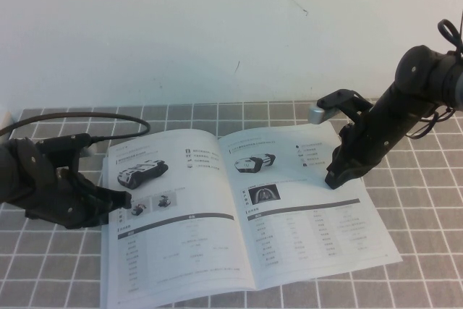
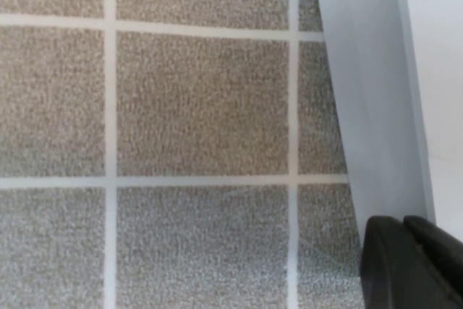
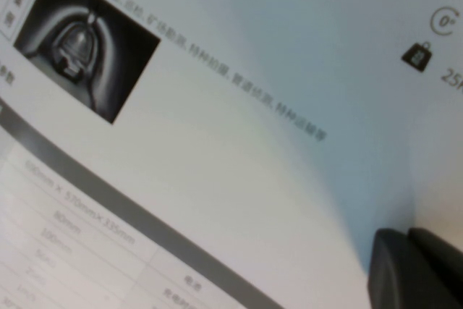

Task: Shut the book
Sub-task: 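Close the open booklet and leave it lying on the table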

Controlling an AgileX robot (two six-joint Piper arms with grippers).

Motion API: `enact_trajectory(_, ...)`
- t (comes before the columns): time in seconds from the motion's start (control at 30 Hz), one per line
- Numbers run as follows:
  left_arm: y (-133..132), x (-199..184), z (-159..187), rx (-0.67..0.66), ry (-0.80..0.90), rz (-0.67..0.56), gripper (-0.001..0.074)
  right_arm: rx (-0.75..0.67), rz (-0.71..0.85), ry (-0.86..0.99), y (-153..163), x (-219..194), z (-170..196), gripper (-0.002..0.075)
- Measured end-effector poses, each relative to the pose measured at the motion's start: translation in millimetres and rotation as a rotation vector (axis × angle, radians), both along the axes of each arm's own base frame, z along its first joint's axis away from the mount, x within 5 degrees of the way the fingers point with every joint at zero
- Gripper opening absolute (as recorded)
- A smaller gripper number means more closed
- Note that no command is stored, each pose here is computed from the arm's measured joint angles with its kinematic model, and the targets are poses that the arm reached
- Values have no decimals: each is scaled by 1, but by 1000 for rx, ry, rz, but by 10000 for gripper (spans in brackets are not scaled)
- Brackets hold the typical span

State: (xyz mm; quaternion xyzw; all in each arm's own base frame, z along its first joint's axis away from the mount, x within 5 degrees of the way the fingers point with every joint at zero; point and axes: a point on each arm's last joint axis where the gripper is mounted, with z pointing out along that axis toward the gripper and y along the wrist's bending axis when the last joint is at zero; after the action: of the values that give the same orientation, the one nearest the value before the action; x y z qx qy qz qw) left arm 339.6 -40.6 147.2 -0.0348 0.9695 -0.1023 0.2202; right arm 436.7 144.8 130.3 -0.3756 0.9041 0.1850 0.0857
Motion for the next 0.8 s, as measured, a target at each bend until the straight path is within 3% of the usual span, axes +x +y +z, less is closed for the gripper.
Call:
enact_trajectory(0.37, -8, 4, 1, -47, 6, 17, -4, 0, 0, 0, 0, 0, 0, -3)
enact_trajectory(0.8, -43, 19, 16, -50, -49, -95, -4, 1, -2, -3, 0, 0, 0, -3)
